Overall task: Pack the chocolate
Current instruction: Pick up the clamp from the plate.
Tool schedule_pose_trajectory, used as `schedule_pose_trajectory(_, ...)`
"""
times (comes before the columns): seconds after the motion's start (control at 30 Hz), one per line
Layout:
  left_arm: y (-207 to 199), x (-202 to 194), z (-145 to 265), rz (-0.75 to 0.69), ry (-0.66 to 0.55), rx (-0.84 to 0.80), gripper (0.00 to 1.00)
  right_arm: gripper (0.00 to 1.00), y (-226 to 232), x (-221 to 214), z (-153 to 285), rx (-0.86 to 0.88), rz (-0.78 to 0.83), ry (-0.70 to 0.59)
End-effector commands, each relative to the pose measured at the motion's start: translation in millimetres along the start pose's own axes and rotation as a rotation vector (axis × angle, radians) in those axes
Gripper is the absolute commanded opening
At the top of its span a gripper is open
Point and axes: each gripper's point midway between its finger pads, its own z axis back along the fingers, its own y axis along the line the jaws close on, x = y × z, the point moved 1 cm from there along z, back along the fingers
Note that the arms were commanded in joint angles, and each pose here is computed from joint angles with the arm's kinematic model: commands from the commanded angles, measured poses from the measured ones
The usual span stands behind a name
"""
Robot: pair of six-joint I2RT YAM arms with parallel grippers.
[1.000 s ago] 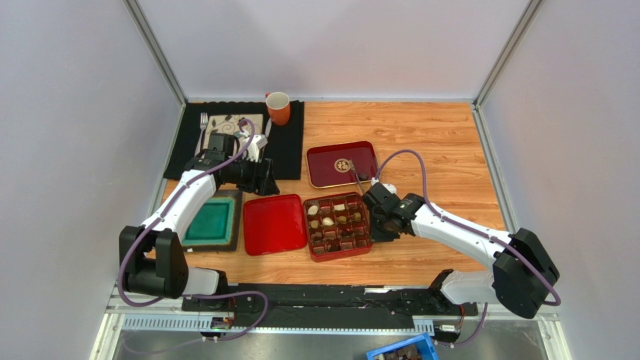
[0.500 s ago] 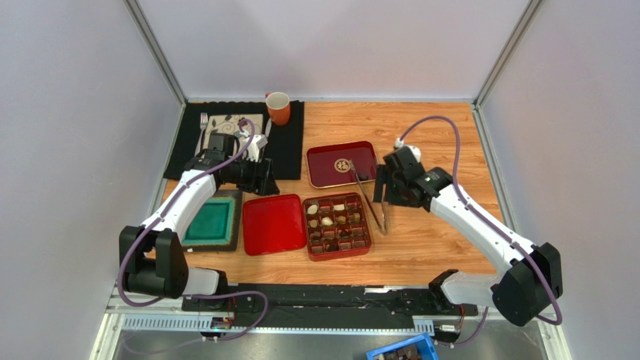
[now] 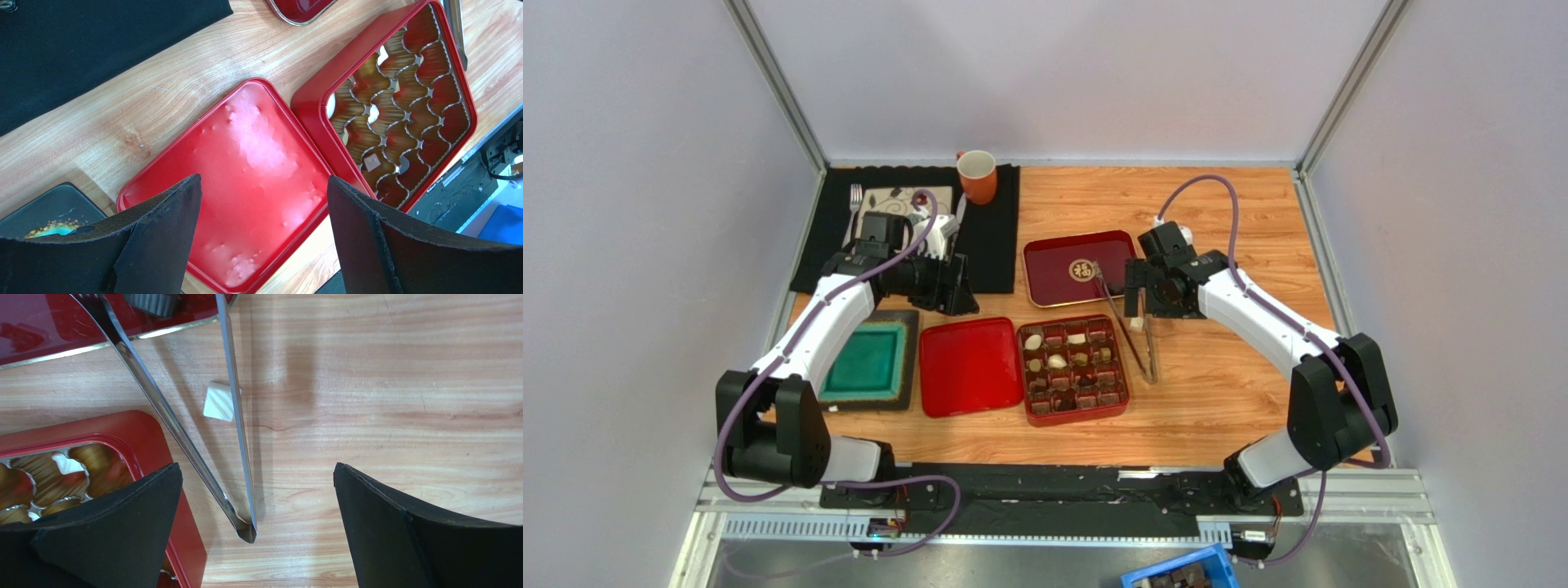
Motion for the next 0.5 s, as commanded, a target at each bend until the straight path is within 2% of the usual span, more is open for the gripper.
schedule_pose_trajectory(0.0,-10.1,18.6,11.5,-0.046,-0.053,-0.014,0.83,1.00,9.9,25.2,9.6,0.066,0.019,-0.126)
schedule_pose_trajectory(0.47,-10.4,19.5,11.6,-0.048,-0.059,-0.015,0.84,1.00,23.6,24.0,-11.3,0.098,0.043,-0.083)
